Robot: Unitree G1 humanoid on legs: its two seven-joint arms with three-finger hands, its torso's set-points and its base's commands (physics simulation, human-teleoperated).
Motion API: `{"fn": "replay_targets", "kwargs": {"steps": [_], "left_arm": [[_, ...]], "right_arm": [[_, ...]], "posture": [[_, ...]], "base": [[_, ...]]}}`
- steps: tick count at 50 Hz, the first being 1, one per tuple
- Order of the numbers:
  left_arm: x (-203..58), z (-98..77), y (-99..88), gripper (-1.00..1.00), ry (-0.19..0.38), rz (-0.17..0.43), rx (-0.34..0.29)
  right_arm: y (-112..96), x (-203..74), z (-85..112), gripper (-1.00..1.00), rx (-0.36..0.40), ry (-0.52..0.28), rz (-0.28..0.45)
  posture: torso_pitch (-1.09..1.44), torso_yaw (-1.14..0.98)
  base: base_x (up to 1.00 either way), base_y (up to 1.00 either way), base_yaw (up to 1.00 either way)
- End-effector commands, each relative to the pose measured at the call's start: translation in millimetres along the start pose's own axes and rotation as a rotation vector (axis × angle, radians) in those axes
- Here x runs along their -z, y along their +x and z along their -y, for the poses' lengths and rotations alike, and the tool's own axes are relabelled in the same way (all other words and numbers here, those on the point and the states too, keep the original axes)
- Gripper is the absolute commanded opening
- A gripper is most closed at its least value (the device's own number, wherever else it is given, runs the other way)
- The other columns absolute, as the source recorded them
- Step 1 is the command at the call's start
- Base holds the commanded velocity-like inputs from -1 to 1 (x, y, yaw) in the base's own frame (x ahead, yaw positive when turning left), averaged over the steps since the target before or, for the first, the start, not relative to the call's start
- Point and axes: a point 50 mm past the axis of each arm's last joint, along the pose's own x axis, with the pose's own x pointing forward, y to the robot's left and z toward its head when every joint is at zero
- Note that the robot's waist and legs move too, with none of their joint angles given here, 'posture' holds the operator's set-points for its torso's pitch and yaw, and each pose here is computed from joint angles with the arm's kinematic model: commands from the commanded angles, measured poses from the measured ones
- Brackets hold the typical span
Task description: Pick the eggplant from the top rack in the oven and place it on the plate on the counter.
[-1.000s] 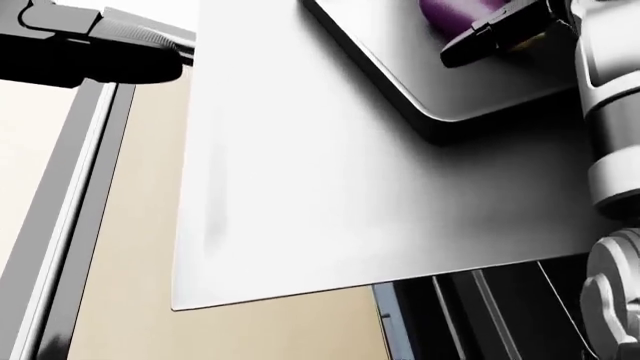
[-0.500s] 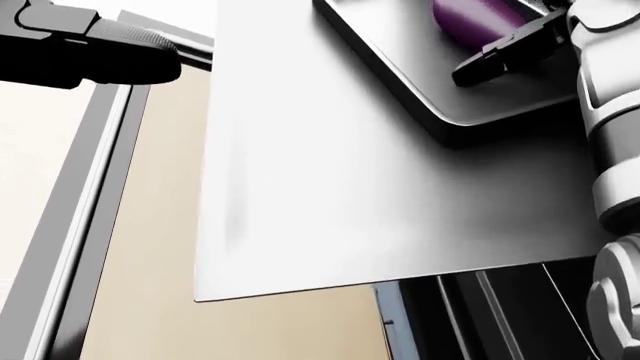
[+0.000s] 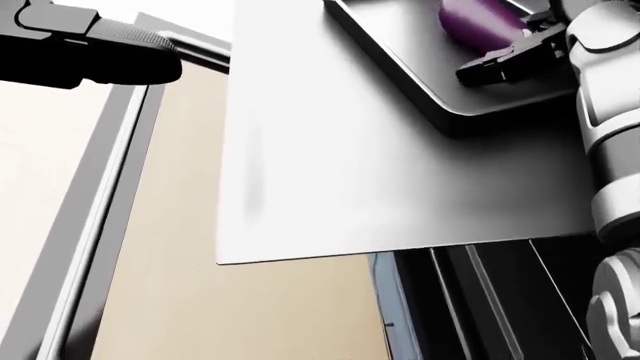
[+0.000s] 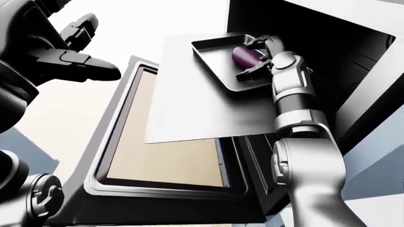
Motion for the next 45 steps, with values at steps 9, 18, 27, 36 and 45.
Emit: {"fn": "replay_targets", "kwargs": {"steps": [9, 18, 27, 36, 45], "left_arm": [[-12.0, -1.5, -3.1, 1.00, -0.006, 0.068, -0.014], [-12.1, -1.8, -2.6, 1.00, -0.007, 0.070, -0.014], [-12.5, -1.6, -3.1, 1.00, -0.008, 0.073, -0.015], [-14.4, -0.5, -3.4, 1.00, -0.006, 0.077, -0.013], [-12.9, -1.6, -3.2, 1.00, -0.010, 0.077, -0.013]], "right_arm": [[1.5, 21.6, -2.4, -0.05, 0.012, -0.057, -0.100], [3.0, 33.2, -13.6, -0.15, 0.010, -0.158, -0.116], [4.4, 38.6, -26.8, -0.47, 0.007, -0.231, -0.100], [3.3, 18.6, -18.9, -0.69, 0.031, -0.199, -0.023], [0.5, -10.1, -12.9, -0.81, 0.040, -0.143, 0.068]], "posture": [[0.00, 0.00], [0.00, 0.00], [0.00, 0.00], [0.00, 0.00], [0.00, 0.00]], "base": [[0.00, 0.00, 0.00], [0.00, 0.00, 0.00], [0.00, 0.00, 0.00], [0.00, 0.00, 0.00], [0.00, 0.00, 0.00]]}}
